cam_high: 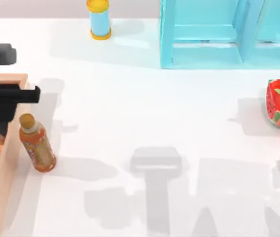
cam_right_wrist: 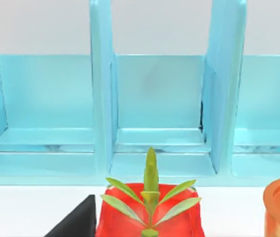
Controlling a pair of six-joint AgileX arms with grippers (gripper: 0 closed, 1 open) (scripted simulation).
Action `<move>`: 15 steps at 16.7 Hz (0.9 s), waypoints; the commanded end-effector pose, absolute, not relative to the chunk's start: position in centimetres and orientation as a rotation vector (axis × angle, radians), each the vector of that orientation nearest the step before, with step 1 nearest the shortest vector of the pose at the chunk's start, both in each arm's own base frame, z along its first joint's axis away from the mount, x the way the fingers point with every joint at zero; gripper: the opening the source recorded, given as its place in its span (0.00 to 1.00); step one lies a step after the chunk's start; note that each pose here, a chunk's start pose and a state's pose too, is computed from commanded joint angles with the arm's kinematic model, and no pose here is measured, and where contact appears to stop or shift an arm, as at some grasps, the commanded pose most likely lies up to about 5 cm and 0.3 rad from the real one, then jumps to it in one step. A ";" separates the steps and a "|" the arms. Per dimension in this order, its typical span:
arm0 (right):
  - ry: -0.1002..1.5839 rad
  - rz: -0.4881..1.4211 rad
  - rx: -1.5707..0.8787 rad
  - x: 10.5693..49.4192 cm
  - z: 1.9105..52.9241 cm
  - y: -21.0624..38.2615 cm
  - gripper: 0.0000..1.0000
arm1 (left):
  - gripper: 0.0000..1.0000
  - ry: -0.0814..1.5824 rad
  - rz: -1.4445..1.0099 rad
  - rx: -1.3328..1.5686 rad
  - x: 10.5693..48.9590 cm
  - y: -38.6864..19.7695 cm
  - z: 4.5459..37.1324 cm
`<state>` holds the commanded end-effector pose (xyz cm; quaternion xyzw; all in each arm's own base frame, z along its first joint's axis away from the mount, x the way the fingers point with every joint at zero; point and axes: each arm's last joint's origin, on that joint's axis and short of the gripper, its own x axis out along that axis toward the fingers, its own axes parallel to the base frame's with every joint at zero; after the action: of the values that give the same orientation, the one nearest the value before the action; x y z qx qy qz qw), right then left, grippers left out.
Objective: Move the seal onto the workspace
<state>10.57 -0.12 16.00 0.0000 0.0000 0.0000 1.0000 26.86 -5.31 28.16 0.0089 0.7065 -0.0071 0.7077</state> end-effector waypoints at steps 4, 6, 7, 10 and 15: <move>0.000 0.000 0.000 10.6 16.0 -0.1 1.00 | 0.00 1.562 -0.015 0.016 26.9 -5.2 28.3; 0.000 0.000 0.000 10.6 16.0 -0.1 1.00 | 0.00 1.538 -0.011 0.001 27.0 -5.5 29.0; 0.000 0.000 0.000 10.6 16.0 -0.1 1.00 | 0.00 1.518 -0.010 -0.010 27.3 -6.0 29.4; 0.000 0.000 0.000 10.6 16.0 -0.1 1.00 | 0.00 1.464 -0.016 -0.044 28.7 -8.3 30.4; 0.000 0.000 0.000 10.6 16.0 -0.1 1.00 | 0.00 1.457 -0.030 -0.074 32.0 -15.8 28.5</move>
<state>10.57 -0.12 16.00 0.0000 0.0000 0.0000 1.0000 32.04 -15.80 28.49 -0.0337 0.6656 -0.0139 0.7454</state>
